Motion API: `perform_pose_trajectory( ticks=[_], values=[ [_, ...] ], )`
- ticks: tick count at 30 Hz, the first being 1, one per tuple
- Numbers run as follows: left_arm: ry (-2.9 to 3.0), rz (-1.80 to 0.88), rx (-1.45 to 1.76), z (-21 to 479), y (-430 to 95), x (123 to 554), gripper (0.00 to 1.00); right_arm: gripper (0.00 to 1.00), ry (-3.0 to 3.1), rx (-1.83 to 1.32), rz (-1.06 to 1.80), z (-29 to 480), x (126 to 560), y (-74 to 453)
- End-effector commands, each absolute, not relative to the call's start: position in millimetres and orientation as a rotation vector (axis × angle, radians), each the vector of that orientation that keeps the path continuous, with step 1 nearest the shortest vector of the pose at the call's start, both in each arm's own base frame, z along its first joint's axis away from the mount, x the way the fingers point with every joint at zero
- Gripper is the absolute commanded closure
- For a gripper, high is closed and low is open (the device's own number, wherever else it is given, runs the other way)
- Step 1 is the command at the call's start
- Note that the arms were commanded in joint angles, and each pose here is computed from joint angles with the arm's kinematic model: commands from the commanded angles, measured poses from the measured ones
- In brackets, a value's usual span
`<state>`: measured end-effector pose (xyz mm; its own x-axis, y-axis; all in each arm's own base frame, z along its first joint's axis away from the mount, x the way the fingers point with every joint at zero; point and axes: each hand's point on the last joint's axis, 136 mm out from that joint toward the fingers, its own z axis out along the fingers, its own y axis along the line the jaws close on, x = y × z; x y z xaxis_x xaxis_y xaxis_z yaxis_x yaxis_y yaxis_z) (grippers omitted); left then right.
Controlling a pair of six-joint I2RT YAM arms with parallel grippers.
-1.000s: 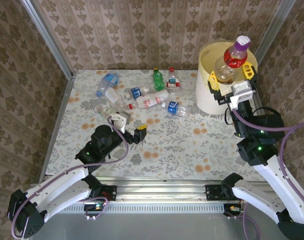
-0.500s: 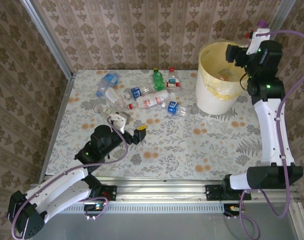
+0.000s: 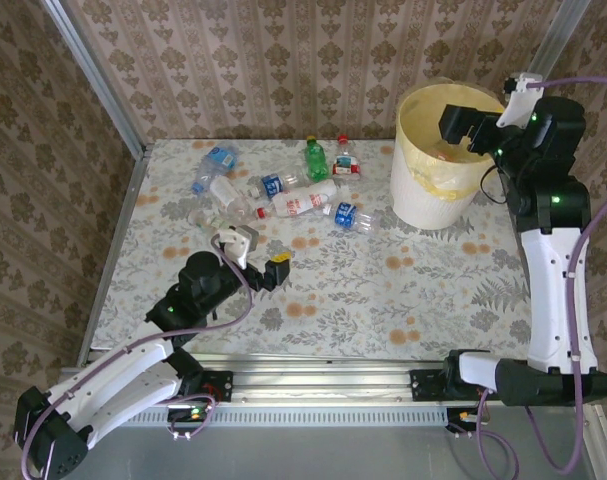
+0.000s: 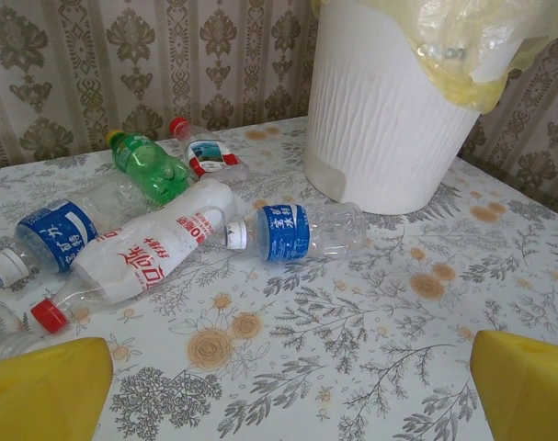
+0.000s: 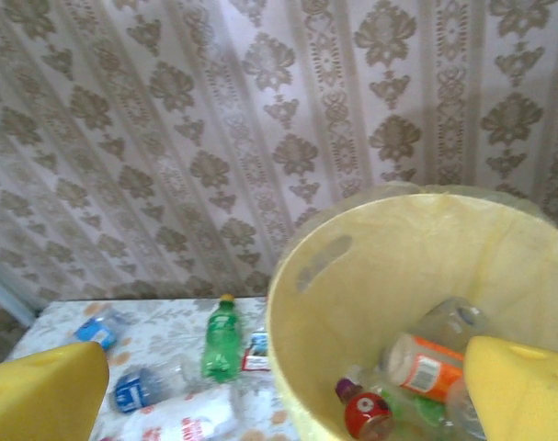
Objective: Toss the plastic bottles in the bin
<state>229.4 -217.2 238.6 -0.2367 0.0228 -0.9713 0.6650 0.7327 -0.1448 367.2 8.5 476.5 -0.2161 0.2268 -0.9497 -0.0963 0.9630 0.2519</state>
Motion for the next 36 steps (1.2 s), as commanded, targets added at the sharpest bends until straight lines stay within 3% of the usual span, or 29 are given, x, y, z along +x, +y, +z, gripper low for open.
perform_pose_trajectory(
  ticks=[1, 15, 23, 36],
  values=[
    [1.719, -0.663, 0.543, 240.5, -213.2, 227.6, 0.0, 0.0, 1.803, 0.064, 0.452, 471.1, 359.4, 29.4],
    [1.714, -0.674, 0.529, 244.2, -211.2, 225.8, 0.0, 0.0, 1.973, -0.265, 0.584, 405.3, 346.1, 112.6],
    [1.718, -0.674, 0.529, 245.2, -211.0, 225.4, 0.0, 0.0, 2.198, -0.464, 0.574, 329.9, 349.9, 158.7],
    [1.715, -0.675, 0.526, 245.8, -210.3, 224.8, 0.0, 0.0, 2.537, -0.686, 0.311, 204.9, 369.3, 169.6]
  ],
)
